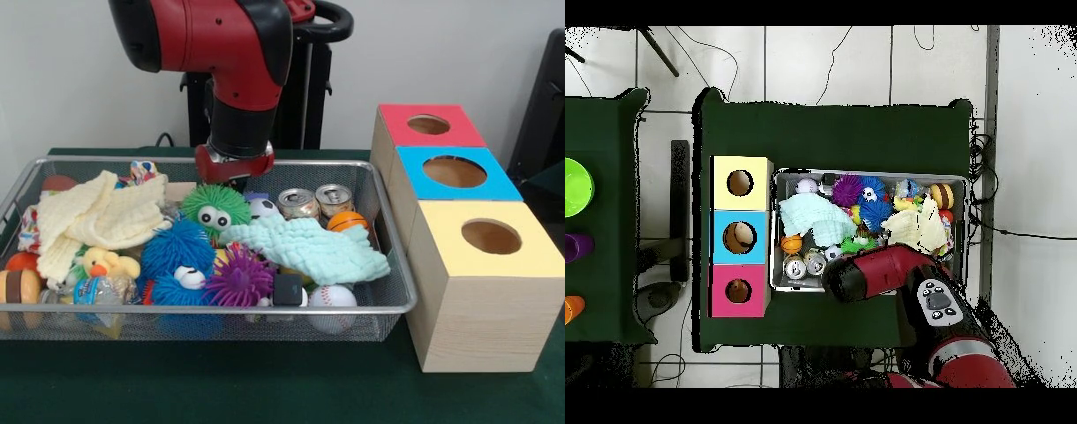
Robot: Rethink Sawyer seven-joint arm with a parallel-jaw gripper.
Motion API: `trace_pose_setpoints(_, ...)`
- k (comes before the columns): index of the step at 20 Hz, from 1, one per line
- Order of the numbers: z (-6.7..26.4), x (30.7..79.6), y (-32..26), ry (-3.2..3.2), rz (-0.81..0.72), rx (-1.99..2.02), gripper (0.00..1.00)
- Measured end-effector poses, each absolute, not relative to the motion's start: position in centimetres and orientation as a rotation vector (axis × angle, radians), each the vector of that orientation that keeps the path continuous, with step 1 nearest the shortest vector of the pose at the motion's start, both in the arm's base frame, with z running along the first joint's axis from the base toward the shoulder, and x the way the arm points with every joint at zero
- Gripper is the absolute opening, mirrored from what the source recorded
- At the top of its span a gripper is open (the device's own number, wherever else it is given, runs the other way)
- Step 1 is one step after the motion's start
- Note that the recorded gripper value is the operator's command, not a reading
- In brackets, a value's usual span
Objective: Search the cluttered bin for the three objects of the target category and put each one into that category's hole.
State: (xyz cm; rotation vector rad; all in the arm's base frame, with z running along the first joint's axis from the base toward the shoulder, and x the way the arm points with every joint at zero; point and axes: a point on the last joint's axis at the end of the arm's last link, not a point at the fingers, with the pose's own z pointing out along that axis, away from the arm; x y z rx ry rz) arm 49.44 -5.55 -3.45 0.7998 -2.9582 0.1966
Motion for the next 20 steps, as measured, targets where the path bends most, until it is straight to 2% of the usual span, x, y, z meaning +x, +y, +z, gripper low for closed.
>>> trace_pose_setpoints(20,-2.74,49.93,-6.45,-2.956,0.183,0.746,0.0)
